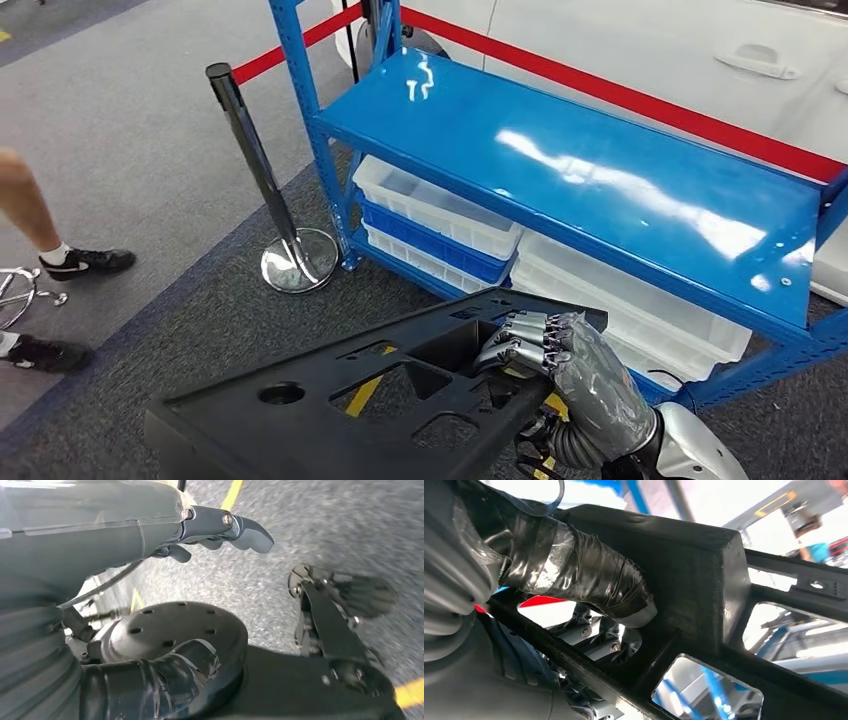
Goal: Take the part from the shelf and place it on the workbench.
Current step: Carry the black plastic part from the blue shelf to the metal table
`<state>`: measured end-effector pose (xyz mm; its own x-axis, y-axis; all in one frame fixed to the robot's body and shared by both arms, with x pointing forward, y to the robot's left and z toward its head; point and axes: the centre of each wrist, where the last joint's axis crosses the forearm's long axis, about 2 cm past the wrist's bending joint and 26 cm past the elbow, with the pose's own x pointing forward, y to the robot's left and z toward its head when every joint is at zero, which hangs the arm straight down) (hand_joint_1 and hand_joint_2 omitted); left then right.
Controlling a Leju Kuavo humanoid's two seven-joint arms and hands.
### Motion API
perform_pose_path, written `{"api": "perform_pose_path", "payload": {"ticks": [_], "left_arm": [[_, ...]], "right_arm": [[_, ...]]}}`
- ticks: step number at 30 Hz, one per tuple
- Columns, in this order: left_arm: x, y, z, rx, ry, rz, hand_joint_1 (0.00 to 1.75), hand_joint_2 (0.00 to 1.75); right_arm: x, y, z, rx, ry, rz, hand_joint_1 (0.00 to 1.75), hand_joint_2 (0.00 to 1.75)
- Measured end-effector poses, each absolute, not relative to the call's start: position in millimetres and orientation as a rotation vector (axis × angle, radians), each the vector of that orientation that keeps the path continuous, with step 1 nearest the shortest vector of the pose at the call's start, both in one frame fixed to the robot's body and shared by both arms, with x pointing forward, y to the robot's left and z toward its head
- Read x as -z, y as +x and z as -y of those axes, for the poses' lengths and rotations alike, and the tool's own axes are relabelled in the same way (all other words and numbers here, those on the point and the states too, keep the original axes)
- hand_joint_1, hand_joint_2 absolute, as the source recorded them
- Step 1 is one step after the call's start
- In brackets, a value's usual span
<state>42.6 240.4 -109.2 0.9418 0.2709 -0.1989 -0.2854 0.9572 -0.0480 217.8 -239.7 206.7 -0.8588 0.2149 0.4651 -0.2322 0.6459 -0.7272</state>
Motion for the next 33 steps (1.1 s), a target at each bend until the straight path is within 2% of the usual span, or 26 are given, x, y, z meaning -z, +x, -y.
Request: {"api": "perform_pose_path", "payload": {"ticks": [33], "left_arm": [[109.2, 42.6, -240.8, -0.286, -0.078, -0.196, 0.0, 1.75]], "right_arm": [[-208.0, 223.4, 238.1, -1.178, 0.01, 2.349, 1.75, 1.75]]}}
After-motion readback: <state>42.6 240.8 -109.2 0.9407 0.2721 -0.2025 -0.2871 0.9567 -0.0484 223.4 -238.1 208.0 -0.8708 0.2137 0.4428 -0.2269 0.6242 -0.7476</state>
